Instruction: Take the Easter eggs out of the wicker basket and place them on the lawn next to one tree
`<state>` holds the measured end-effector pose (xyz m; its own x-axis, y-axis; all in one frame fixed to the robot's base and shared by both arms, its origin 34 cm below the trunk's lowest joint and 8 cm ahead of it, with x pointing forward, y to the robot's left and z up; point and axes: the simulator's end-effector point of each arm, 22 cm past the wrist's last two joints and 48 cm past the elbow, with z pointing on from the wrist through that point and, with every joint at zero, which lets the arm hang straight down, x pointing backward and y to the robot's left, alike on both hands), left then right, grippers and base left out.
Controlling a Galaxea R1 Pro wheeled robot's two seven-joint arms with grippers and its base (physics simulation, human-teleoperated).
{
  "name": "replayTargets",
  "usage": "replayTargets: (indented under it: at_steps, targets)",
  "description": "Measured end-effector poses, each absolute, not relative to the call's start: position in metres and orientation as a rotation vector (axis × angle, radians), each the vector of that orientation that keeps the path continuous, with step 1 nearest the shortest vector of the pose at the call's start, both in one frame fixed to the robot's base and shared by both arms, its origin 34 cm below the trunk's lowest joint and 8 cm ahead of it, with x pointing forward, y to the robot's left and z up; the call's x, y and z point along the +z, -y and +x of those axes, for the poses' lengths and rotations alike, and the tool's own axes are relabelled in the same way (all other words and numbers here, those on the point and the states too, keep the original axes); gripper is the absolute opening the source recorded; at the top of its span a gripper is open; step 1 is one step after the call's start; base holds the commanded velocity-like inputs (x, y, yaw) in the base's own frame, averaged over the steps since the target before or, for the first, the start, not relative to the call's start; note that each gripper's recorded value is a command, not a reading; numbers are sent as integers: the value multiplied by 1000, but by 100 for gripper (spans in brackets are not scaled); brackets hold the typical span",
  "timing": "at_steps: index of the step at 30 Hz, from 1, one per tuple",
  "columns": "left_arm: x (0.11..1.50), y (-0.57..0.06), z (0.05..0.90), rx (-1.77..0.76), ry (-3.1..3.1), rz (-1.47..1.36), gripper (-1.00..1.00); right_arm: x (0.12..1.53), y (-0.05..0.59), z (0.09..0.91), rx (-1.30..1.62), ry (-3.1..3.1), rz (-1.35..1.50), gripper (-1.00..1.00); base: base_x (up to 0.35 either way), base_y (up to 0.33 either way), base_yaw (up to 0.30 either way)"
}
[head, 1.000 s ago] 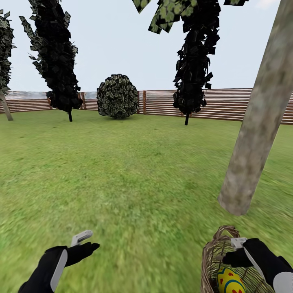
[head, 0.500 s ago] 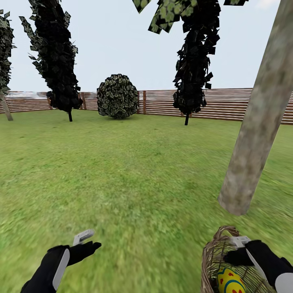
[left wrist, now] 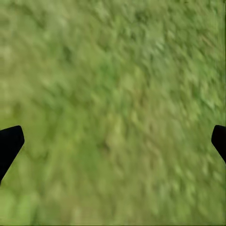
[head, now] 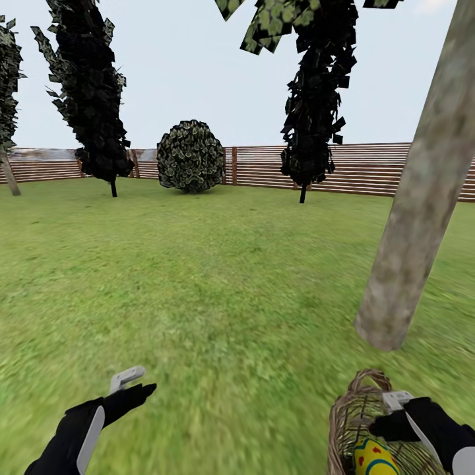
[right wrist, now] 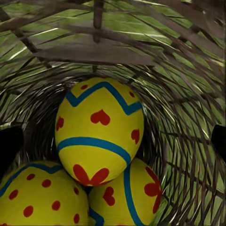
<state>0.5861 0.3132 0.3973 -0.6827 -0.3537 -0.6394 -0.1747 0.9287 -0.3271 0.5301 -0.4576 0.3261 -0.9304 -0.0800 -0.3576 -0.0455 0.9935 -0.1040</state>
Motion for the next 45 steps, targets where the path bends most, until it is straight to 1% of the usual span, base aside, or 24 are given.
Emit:
replayTargets:
  at_steps: [9, 45]
  targets:
    - [387, -310, 582, -313, -2342, -378, 100, 326, 458, 530, -134, -2768, -91, 100, 252, 12, 0]
    - [319, -297, 561, -317, -2476, -398, 100, 270, 456, 504, -128, -2890, -101, 100, 1, 0, 0]
